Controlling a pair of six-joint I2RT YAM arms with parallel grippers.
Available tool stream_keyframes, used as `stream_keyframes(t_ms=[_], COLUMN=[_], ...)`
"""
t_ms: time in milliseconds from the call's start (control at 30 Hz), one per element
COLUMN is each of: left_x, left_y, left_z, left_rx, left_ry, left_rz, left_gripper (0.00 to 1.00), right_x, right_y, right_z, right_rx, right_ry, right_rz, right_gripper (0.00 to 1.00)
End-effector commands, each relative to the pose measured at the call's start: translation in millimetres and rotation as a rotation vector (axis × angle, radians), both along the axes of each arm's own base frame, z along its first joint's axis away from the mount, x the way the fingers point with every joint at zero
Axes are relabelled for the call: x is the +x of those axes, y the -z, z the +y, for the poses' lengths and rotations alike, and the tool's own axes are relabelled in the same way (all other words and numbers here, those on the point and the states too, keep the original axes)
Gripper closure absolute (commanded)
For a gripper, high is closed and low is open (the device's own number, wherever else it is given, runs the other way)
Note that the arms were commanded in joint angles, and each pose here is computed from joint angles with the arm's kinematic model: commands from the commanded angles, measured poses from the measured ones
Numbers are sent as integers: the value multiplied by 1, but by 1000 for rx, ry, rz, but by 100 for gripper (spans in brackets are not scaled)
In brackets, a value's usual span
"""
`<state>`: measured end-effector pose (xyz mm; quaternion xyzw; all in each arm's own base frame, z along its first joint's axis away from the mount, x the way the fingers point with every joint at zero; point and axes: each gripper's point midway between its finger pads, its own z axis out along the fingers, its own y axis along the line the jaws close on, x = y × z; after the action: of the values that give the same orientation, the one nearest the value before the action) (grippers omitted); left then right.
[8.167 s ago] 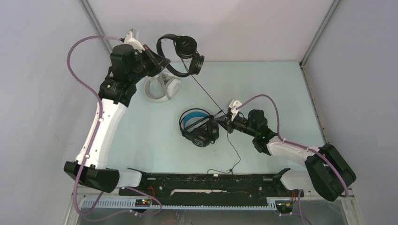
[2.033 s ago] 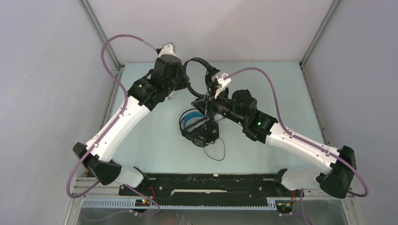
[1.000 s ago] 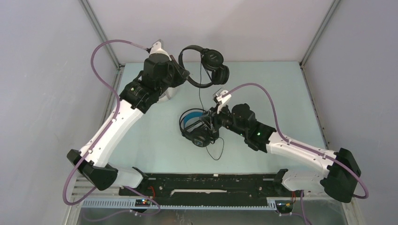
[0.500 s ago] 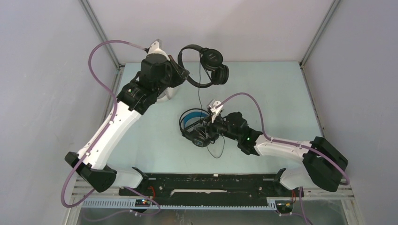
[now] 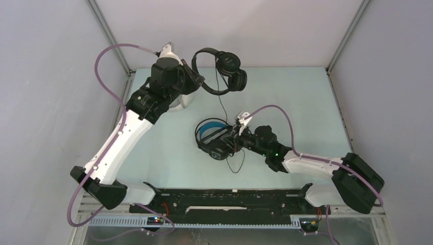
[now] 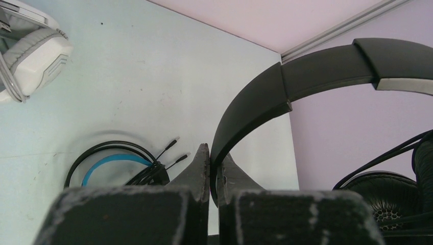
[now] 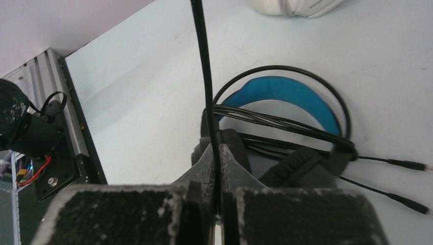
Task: Wrap the headphones
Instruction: Wrap the headphones cable around the headphones.
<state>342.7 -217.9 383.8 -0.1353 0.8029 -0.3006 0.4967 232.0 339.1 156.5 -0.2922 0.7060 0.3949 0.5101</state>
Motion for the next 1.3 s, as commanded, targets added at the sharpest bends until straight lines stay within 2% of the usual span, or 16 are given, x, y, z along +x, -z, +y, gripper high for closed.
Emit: stream_keyframes(t_ms=[0,267,567,700,833,1033,1267], left_x=[-14,-27,-32,-32,-33,-46,-34], left_y=[-62,-67,-66,-60,-51,-27,7], left_z=[12,9,10,8,4,-25,-9], left_rx=[-84,14,32,117,247,302,501], left_ry=[27,134,186,256,369,628,613], left_rz=[-143,-164,-167,-192,-204,-243,-279], left_gripper=[100,100,100,100,100,100,100], right_x=[9,33,57,60,56,44,31], right_y=[-34,-58,-68,-74,-79,-97,-124], right_z=[-23,-72,-106,-115,-117,-112,-108], right_rx=[68,90,133,183,213,200,198], right_ry=[63,178,265,293,265,190,125], right_rz=[-41,-58,-44,2,56,73,99], right_gripper=[100,100,100,100,100,100,100])
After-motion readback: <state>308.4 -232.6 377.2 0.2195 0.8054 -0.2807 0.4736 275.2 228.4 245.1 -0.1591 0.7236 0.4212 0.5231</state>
